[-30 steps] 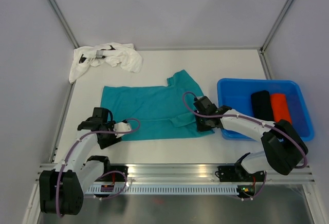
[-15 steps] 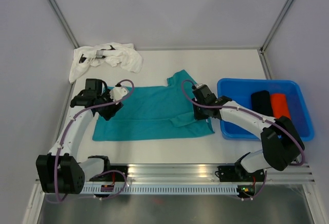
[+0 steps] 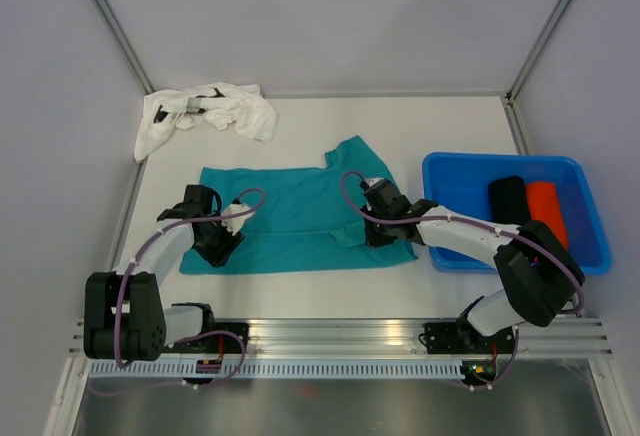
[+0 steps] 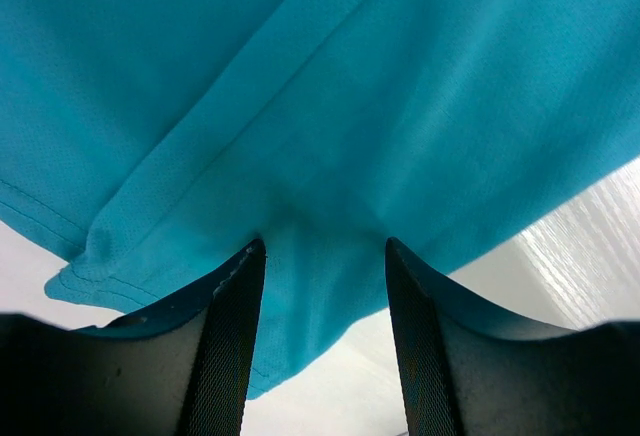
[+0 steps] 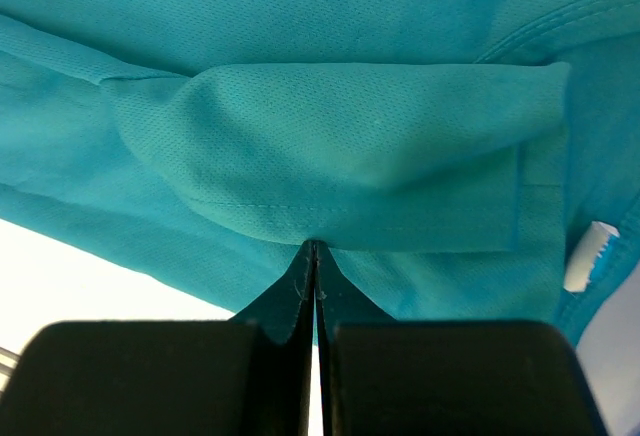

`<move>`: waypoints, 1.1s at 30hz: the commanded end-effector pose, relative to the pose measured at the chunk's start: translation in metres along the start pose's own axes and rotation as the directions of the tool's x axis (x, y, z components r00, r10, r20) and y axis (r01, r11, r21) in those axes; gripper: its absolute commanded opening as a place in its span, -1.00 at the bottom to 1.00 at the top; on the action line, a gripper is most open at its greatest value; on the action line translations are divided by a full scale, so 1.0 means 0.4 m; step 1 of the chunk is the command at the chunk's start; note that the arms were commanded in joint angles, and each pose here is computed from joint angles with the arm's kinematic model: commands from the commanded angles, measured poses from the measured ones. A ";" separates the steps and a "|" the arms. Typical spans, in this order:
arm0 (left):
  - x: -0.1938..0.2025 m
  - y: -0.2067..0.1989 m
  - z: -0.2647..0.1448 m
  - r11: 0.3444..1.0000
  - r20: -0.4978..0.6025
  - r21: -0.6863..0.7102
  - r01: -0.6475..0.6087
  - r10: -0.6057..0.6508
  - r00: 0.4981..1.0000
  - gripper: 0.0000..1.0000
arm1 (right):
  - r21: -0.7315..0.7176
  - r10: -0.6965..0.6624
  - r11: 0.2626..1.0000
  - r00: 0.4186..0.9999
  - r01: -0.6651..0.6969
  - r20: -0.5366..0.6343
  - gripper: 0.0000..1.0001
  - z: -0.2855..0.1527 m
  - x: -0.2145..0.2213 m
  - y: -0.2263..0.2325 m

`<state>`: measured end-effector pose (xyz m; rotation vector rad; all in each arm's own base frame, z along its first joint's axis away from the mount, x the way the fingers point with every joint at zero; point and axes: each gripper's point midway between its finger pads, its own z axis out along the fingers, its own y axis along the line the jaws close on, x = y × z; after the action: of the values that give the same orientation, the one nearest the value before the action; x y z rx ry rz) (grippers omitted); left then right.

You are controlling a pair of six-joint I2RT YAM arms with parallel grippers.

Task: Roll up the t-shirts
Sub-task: Fold the tshirt

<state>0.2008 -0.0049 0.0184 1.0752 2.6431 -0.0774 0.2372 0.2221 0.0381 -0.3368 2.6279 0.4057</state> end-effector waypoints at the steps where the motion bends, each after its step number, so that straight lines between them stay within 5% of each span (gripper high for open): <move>1: -0.030 0.035 0.014 0.998 0.044 -0.063 0.029 -0.026 0.999 0.15 | -0.019 0.008 1.000 1.000 -0.007 0.023 -0.99 0.025 -0.025 0.017; 20: -0.006 0.018 0.048 0.998 0.009 -0.029 0.054 -0.054 0.999 0.15 | -0.061 0.005 0.998 1.000 -0.006 -0.008 -0.99 -0.003 0.022 0.061; 33: 0.002 0.022 0.052 0.998 -0.013 -0.034 0.043 -0.044 0.999 0.15 | 0.066 -0.058 0.996 0.998 0.059 -0.023 -0.99 0.035 -0.008 0.019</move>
<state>0.2134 -0.0033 0.0119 1.0240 2.6430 -0.0482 0.2251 0.2310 0.0185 -0.3885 2.6956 0.3505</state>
